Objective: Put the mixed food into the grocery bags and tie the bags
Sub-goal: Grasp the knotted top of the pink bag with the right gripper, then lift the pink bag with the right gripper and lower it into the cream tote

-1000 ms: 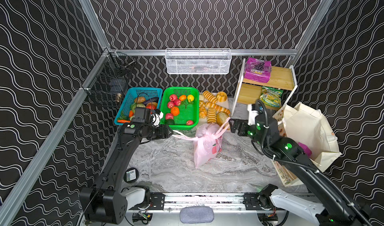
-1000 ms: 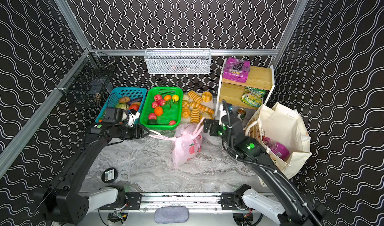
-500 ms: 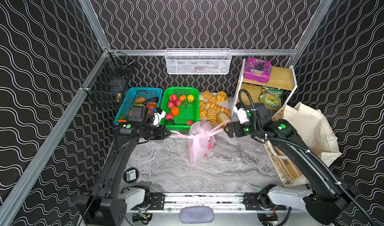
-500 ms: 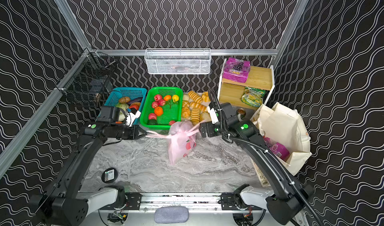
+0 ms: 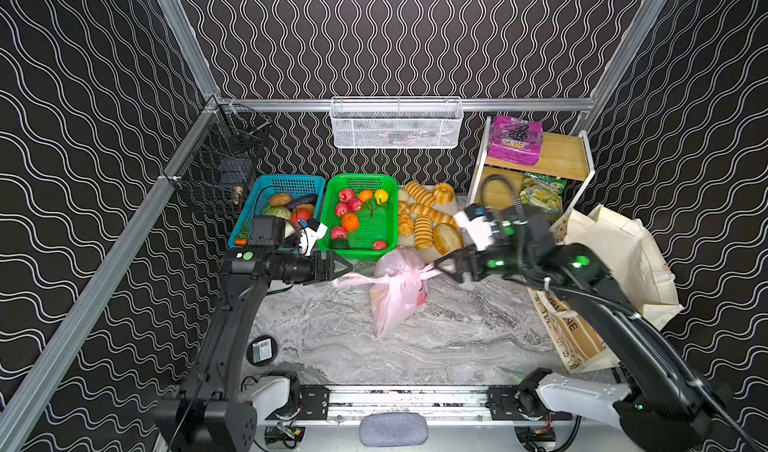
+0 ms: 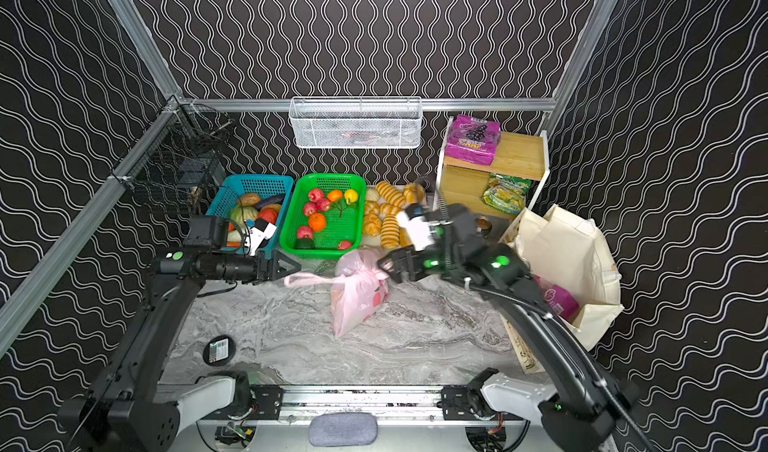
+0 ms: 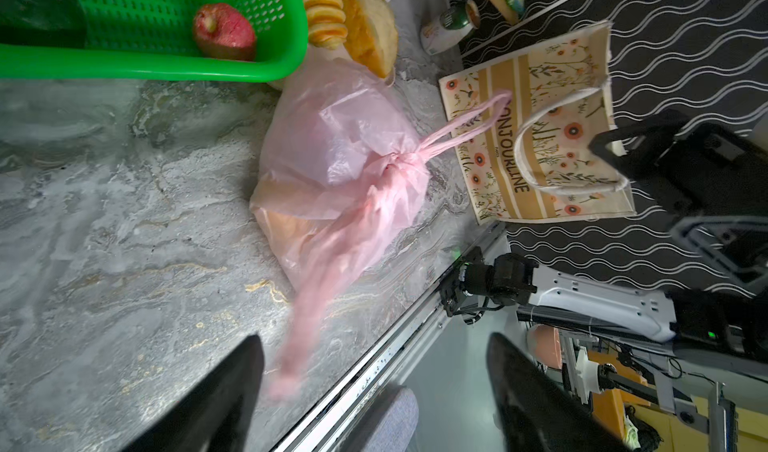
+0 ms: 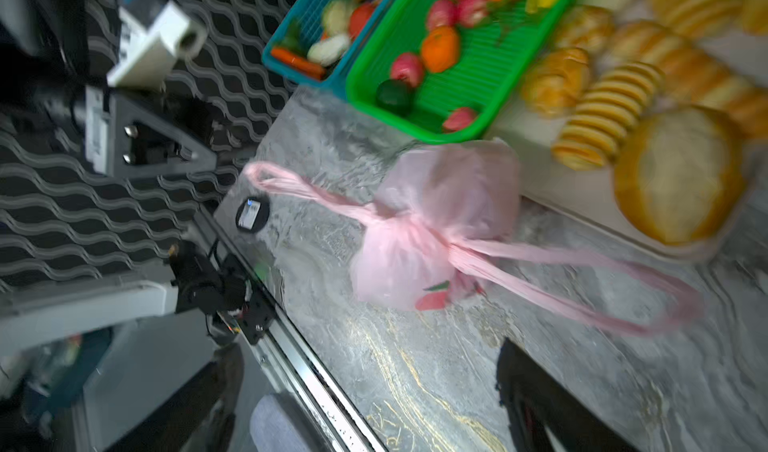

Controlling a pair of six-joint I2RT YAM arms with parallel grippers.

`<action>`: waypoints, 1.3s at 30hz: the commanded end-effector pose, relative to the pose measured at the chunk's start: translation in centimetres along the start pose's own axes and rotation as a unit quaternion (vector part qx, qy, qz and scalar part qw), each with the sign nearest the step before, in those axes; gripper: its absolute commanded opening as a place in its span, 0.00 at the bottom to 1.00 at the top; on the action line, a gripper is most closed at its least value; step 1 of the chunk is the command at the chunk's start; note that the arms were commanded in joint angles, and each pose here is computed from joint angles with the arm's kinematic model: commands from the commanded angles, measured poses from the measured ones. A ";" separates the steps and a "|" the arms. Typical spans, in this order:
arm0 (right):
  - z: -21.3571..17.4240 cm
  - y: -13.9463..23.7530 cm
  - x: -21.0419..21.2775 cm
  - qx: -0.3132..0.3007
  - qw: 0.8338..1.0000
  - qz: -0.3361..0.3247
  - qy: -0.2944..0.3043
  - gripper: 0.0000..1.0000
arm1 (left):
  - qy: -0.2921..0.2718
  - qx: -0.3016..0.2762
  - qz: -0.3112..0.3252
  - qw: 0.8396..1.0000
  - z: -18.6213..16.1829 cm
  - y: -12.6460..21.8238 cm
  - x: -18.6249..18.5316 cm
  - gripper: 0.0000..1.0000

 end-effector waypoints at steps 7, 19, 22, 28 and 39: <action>-1.6 -13.5 -4.4 0.111 0.985 -0.109 0.071 0.99 | -0.014 -0.008 0.014 1.000 -0.9 0.8 -0.3 0.99; -6.4 -20.2 -6.1 0.227 0.969 -0.095 0.017 0.13 | 0.062 -0.026 -0.055 0.996 1.3 0.2 -1.5 0.96; -3.9 -17.4 -5.3 0.168 0.980 -0.107 0.009 0.00 | 0.071 -0.022 -0.086 0.994 2.1 0.1 -2.2 0.94; 1.2 -7.2 -5.9 0.026 0.975 -0.220 0.000 0.00 | 0.037 -0.021 -0.171 0.984 2.8 0.4 -4.3 0.95; 3.6 17.7 -7.3 -0.240 0.822 -0.497 -0.141 0.00 | -0.021 -0.033 -0.215 0.976 3.3 1.2 -5.9 0.95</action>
Point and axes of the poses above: each gripper's point midway between its finger pads, its own y axis back along the fingers, its own x axis along the line the jaws close on, z = x × y, the point moved 5 cm from there along y, back along the fingers, and after that the axes turned 10 degrees about y, right-handed, at the moved point
